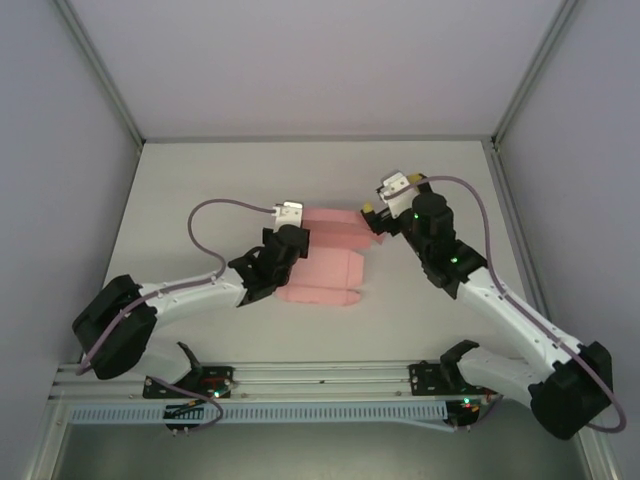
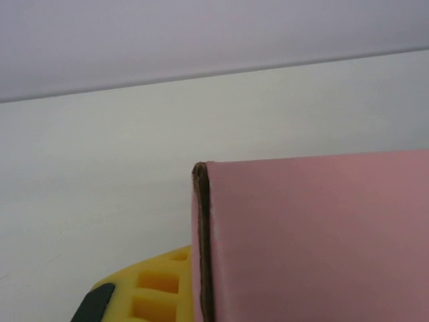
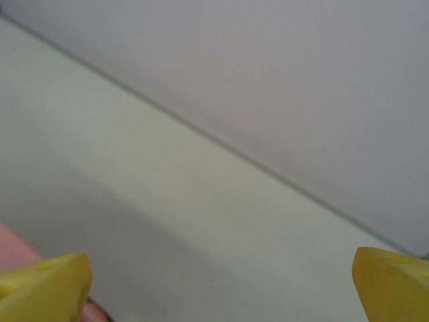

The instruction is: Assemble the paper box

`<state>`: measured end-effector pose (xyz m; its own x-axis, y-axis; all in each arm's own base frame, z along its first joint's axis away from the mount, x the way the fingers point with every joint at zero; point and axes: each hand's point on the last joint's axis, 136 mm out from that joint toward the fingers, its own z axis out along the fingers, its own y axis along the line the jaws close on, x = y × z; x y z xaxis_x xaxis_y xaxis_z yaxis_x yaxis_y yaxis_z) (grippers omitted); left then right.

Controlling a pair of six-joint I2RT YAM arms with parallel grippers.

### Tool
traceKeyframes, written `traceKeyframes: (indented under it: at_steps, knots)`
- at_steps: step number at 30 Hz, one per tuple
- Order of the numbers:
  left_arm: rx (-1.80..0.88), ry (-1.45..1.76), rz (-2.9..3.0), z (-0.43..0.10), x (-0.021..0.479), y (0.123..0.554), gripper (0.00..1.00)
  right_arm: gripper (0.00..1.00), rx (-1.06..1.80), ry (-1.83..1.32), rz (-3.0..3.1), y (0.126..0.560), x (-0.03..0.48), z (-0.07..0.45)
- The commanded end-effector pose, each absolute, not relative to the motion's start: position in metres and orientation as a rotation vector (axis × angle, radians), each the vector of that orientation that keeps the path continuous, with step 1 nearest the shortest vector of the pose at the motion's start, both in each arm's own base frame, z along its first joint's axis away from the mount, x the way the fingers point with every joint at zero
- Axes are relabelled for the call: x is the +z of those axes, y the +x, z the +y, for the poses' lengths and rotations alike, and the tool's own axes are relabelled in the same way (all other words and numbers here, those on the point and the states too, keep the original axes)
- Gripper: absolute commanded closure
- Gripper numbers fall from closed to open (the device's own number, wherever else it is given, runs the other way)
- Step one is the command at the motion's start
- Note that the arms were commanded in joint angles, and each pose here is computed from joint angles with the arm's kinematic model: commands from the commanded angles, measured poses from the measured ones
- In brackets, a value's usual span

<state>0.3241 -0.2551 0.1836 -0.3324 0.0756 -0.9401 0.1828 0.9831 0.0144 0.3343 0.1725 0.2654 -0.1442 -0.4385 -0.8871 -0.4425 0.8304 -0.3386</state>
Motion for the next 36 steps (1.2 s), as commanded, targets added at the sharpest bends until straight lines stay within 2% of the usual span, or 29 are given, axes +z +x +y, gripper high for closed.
traceKeyframes:
  at_steps: [1, 6, 12, 15, 22, 25, 31, 36]
  knots:
    - [-0.13, 0.142, 1.909, -0.251, 0.191, 0.321, 1.0, 0.0, 0.145, -0.75, 1.865, 0.327, 0.234, 0.191]
    - [-0.187, 0.144, 1.908, -0.257, 0.194, 0.32, 1.0, 0.0, 0.245, -0.751, 1.834, 0.332, 0.23, 0.209]
    - [-0.284, 0.147, 1.926, -0.271, 0.195, 0.318, 1.0, 0.0, 0.601, -0.839, 1.652, 0.311, 0.247, 0.258]
    - [-0.328, 0.139, 1.927, -0.276, 0.2, 0.317, 1.0, 0.0, 0.671, -0.806, 1.568, 0.307, 0.262, 0.263]
    - [-0.407, 0.085, 1.929, -0.278, 0.206, 0.315, 1.0, 0.0, 0.59, -0.452, 1.512, 0.322, 0.298, 0.219]
    - [-0.439, 0.05, 1.922, -0.277, 0.209, 0.314, 1.0, 0.0, 0.596, -0.476, 1.495, 0.31, 0.304, 0.215]
    - [-0.381, -0.061, 1.964, -0.256, 0.203, 0.32, 1.0, 0.0, 0.495, -0.409, 1.661, 0.294, 0.287, 0.182]
    - [-0.355, -0.092, 1.973, -0.246, 0.203, 0.322, 1.0, 0.0, 0.365, -0.395, 1.815, 0.276, 0.251, 0.153]
